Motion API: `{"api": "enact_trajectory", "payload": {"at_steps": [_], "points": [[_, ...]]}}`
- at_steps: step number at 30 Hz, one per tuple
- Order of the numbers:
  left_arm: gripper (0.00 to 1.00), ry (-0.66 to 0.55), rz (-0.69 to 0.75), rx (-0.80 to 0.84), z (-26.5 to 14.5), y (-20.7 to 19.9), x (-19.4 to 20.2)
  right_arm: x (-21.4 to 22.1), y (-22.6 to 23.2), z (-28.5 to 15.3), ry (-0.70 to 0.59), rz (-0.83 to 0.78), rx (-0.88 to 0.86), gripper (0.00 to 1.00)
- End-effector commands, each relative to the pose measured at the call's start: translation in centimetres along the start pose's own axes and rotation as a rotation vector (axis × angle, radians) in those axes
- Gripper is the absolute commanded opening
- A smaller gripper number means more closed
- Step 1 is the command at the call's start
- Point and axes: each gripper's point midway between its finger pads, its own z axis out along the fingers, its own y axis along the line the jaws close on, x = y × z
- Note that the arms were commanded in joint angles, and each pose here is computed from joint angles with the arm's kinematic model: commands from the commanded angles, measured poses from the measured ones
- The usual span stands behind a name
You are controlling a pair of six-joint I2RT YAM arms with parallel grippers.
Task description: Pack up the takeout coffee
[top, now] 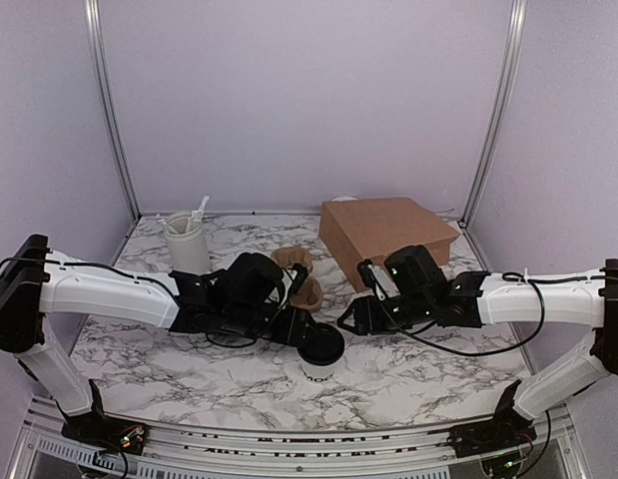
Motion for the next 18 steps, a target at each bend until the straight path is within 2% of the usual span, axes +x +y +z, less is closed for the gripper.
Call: {"api": "enact_trajectory", "payload": {"at_steps": [1, 7, 13, 18], "points": [[0.51, -0.028, 0.027, 0.008, -1.6, -1.2, -1.4, -2.0, 1.4, -1.3, -0.056, -0.033, -0.013, 0.53], [0.52, -0.056, 0.023, 0.002, -2.5, -1.3, -2.0, -2.4, 2.0, -1.8, -0.069, -0.058, -0.026, 0.53], [0.53, -0.141, -0.014, -0.076, -4.6, 0.6, -3.0, -2.3, 2.9, -2.2, -0.061, -0.1, -0.069, 0.53], [0.51, -0.13, -0.054, -0.109, -4.6, 2.3, -2.1, -1.5, 3.6, -2.4, -0.036, -0.122, -0.106, 0.53]]}}
